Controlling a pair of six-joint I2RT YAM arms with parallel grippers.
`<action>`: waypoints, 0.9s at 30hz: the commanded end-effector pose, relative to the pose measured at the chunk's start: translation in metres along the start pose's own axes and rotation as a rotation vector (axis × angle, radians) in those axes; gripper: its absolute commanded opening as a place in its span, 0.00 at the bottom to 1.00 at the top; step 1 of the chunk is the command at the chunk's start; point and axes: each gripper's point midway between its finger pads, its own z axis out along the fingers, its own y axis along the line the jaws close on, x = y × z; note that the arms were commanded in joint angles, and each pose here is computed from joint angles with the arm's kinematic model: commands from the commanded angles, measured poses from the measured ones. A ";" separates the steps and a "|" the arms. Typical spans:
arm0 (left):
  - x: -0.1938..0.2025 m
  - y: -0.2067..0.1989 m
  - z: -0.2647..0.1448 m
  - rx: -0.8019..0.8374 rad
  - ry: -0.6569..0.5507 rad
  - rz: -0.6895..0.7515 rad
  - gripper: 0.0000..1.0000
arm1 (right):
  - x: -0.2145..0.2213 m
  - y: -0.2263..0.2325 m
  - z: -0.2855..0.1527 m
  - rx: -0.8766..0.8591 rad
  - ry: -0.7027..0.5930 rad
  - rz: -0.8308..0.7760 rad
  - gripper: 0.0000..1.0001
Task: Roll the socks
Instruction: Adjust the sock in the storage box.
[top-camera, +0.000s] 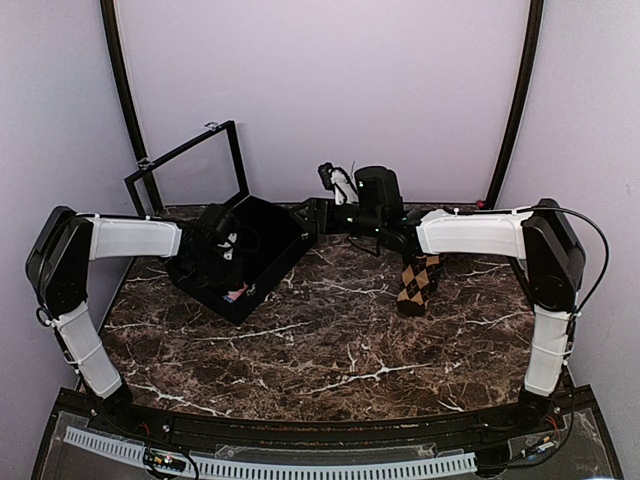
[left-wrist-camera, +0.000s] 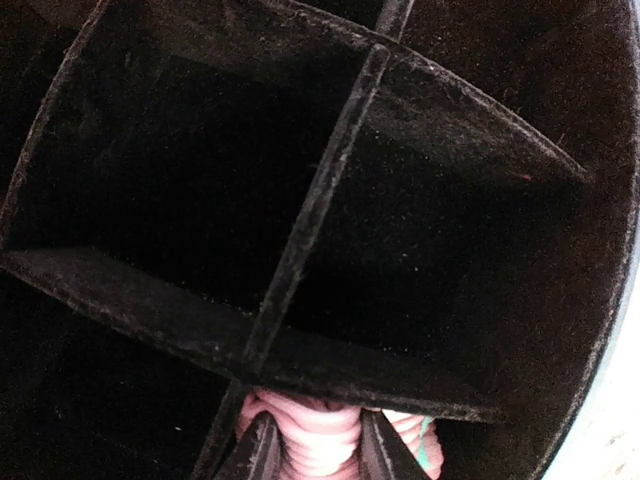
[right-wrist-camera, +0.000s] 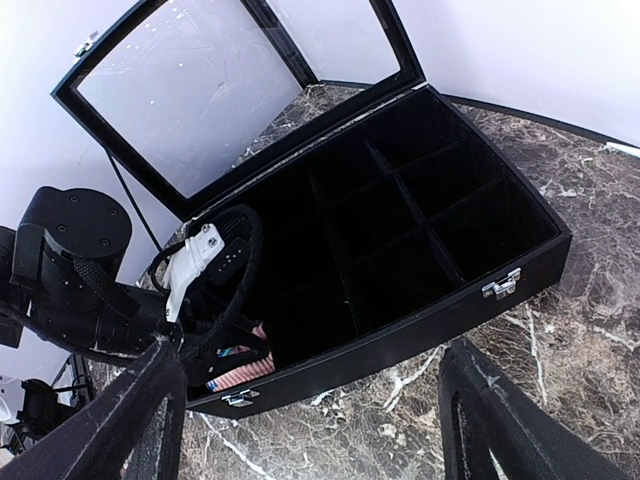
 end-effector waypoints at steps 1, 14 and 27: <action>0.055 0.024 0.008 -0.101 0.227 0.021 0.32 | -0.005 0.007 0.001 -0.026 -0.023 -0.009 0.80; -0.027 -0.001 -0.069 -0.036 -0.038 0.031 0.42 | -0.008 0.011 0.001 -0.017 -0.016 -0.028 0.80; -0.050 -0.065 -0.105 0.156 -0.272 0.194 0.43 | -0.005 -0.009 -0.004 0.137 0.024 -0.110 0.81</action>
